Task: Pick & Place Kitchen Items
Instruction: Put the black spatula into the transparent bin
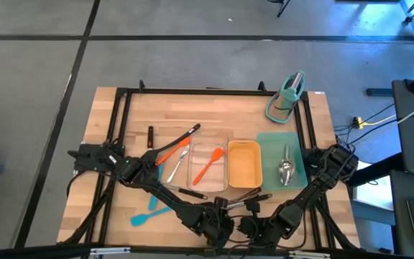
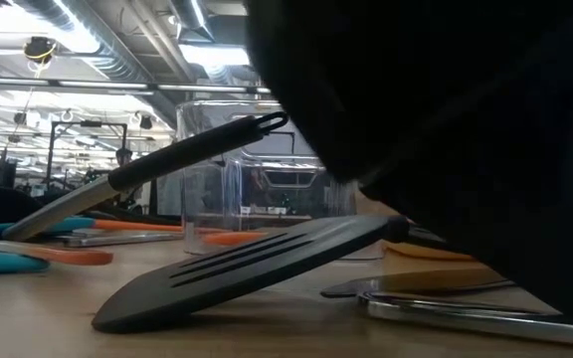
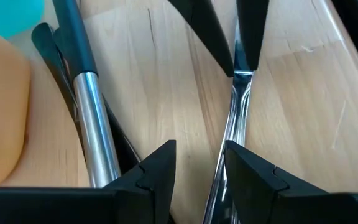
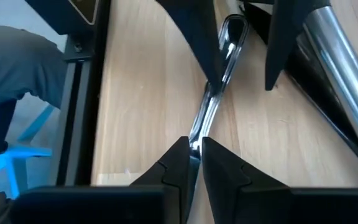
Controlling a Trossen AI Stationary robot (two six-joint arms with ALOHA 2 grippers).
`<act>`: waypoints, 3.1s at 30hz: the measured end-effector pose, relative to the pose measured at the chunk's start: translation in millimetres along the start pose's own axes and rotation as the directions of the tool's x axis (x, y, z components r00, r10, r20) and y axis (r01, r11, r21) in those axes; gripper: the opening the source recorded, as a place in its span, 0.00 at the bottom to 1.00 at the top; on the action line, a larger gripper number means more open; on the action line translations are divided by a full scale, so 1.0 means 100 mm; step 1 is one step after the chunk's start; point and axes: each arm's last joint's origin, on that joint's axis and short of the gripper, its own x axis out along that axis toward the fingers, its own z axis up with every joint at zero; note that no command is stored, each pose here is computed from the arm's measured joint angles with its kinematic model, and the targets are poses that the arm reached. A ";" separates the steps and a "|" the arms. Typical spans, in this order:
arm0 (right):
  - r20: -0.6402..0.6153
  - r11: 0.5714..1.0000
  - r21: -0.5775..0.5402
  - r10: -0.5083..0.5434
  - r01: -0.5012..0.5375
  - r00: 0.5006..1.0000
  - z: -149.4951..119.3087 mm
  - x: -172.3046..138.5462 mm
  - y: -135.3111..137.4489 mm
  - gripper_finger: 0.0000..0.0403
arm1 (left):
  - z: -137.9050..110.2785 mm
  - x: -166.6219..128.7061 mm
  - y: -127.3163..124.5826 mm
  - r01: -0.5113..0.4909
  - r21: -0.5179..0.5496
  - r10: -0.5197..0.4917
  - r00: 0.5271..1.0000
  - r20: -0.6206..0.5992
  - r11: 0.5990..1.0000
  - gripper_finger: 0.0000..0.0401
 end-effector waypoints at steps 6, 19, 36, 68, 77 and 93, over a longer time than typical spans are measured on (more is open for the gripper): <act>-0.004 1.000 0.001 0.005 -0.005 1.000 0.00 0.00 0.00 0.11 | -0.01 -0.02 -0.05 0.007 0.004 -0.007 1.000 0.006 1.000 0.33; -0.008 0.998 -0.045 0.048 -0.048 0.999 0.05 -0.06 0.12 0.11 | 0.14 -0.16 -0.04 0.105 0.018 -0.106 0.992 0.070 0.994 0.33; -0.011 0.998 -0.065 -0.010 0.009 1.000 -0.22 -0.27 0.30 0.16 | 0.03 -0.47 -0.28 0.120 0.032 -0.121 0.992 0.035 0.992 0.30; 0.218 0.996 -0.035 -0.073 0.083 0.973 -0.32 -0.40 0.44 0.64 | -0.40 0.01 0.25 0.319 0.004 -0.274 0.808 0.522 0.948 0.27; 0.175 0.983 -0.007 -0.182 0.186 0.968 -0.37 -0.39 0.31 0.64 | -0.45 0.05 0.25 0.341 -0.059 -0.263 0.814 0.517 0.938 0.27; 0.205 0.973 -0.009 -0.226 0.232 0.953 -0.34 -0.38 0.26 0.64 | -0.59 0.13 0.04 0.303 -0.048 -0.236 0.822 0.519 0.952 0.28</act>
